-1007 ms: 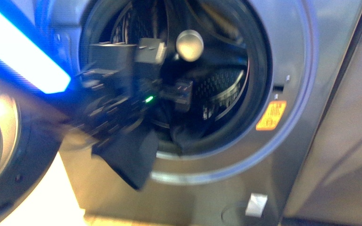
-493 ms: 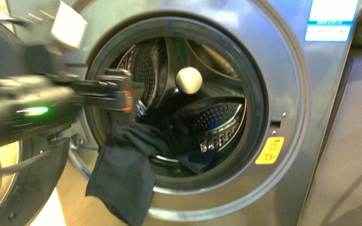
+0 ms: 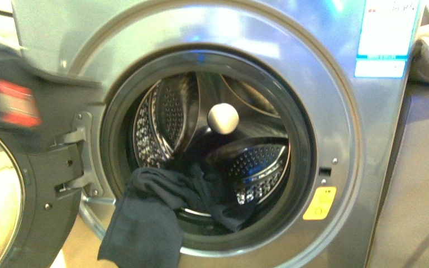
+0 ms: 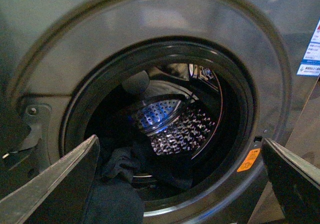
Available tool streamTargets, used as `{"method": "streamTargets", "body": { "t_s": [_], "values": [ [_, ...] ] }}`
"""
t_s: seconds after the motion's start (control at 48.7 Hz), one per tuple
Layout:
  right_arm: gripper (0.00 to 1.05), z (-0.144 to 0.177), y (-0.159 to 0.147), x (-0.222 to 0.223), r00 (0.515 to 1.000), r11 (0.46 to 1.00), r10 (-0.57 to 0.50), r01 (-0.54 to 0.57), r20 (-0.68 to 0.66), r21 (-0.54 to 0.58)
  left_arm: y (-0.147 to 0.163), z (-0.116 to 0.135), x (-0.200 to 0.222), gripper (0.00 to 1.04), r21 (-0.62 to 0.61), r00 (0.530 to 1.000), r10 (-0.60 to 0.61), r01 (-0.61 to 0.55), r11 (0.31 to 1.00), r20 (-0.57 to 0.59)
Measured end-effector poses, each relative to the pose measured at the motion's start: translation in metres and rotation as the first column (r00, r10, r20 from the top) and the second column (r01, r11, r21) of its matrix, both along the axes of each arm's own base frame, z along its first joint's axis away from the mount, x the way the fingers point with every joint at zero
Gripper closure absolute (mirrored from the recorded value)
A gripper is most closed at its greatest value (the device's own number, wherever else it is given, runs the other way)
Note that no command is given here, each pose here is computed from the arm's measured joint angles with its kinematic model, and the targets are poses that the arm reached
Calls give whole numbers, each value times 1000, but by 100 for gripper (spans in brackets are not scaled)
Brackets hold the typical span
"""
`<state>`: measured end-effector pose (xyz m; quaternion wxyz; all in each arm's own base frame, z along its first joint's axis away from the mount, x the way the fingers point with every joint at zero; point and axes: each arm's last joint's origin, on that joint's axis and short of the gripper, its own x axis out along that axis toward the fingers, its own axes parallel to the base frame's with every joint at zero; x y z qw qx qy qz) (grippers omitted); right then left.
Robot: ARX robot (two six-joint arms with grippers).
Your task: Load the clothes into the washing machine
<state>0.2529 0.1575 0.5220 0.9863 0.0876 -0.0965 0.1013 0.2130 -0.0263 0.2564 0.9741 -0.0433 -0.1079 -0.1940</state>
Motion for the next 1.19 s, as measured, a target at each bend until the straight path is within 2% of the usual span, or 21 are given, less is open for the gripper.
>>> {"method": "streamTargets", "body": {
  "t_s": [0.206,0.555,0.617,0.637,0.658,0.699,0.761,0.822,1.089,1.13,1.192],
  "values": [
    [8,-25,-9,-42,999,999,-24,25,-41,27,11,0,-32,6,-32,1000,-1,2,999,27],
    [8,-66,-10,-75,991,989,-128,131,-47,72,29,-37,-79,6,-82,997,40,-46,996,-62],
    [8,-75,-15,-76,986,985,-154,157,-57,66,27,-41,-85,15,-55,977,178,-185,981,-116],
    [8,-78,-17,-76,985,984,-163,166,-61,62,26,-42,-87,17,-49,975,183,-191,980,-129],
    [8,-81,-19,-76,983,983,-171,175,-67,55,26,-46,-90,22,-12,951,264,-269,963,-162],
    [8,-84,-21,-76,980,981,-187,190,-75,46,26,-52,-94,29,28,923,330,-331,943,-198],
    [18,-95,-32,-77,974,981,-184,175,-131,-80,26,-57,-97,42,77,906,370,-362,929,-206],
    [30,-121,-47,-82,971,977,-177,153,-161,-147,27,-62,-98,52,94,899,385,-373,923,-210],
    [74,-205,-98,-103,966,969,-201,173,-160,-175,27,-72,-103,99,113,901,387,-371,922,-196],
    [81,-216,-103,-105,967,969,-198,168,-163,-179,27,-73,-103,102,113,901,387,-371,922,-197],
    [92,-232,-110,-108,966,969,-195,163,-169,-186,27,-75,-104,101,116,901,388,-371,921,-196]
  ]
}}
